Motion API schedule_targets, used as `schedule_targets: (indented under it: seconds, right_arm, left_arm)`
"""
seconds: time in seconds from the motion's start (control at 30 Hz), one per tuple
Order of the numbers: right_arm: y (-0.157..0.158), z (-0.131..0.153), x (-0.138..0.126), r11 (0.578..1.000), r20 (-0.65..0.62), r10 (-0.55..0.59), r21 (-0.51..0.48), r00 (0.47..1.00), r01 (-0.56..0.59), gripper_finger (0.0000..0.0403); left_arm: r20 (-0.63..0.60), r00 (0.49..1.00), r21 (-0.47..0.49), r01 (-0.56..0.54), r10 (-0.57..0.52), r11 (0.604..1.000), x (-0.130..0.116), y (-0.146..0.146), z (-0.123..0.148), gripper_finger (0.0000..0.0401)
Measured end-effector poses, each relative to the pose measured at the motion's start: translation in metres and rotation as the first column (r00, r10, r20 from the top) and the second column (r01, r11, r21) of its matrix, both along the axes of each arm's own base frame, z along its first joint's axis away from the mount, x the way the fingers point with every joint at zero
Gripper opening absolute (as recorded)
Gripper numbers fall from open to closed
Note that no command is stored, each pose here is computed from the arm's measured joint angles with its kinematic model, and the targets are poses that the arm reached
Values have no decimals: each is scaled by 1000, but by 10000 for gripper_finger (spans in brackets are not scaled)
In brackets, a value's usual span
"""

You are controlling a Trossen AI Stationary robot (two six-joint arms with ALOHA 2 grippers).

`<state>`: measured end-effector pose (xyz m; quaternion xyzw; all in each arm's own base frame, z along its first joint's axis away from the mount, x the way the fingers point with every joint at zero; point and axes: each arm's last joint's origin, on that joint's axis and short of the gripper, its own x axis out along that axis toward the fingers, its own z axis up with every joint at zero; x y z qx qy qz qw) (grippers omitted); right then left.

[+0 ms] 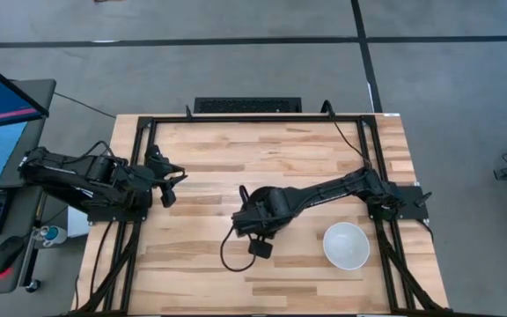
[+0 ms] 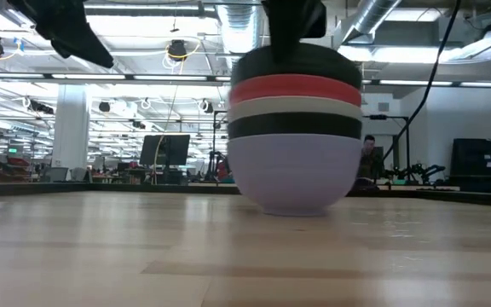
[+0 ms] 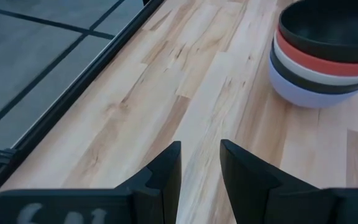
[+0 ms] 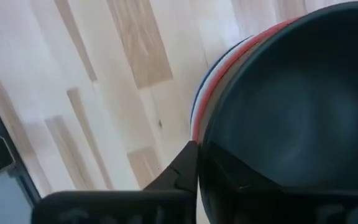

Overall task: Nest bowls inside each other
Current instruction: Stack the black bowl on top of the orange bowl, then stack the white bowl on top of the black bowl

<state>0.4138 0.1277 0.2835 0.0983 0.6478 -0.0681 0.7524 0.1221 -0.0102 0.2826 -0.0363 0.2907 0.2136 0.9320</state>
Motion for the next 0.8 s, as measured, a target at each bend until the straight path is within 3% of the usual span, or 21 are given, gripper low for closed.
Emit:
schedule_targets:
  seconds: [0.3, 0.63, 0.8]
  right_arm:
    - [-6, 19, -4, 999, 0, -48, -5, 999, 48, 97]
    - [-8, 41, -19, 978, 66, -150, -137, 986, 158, 152]
    - [-21, 56, -34, 957, 63, -280, -58, 958, 284, 158]
  left_arm:
    - [-8, 1000, -7, -9, 9, 1000, -1, 0, -1, 103]
    - [-8, 1000, 6, -9, 9, 1000, -1, 0, -1, 103]
    - [-8, 1000, 4, -7, 7, 1000, -1, 0, -1, 103]
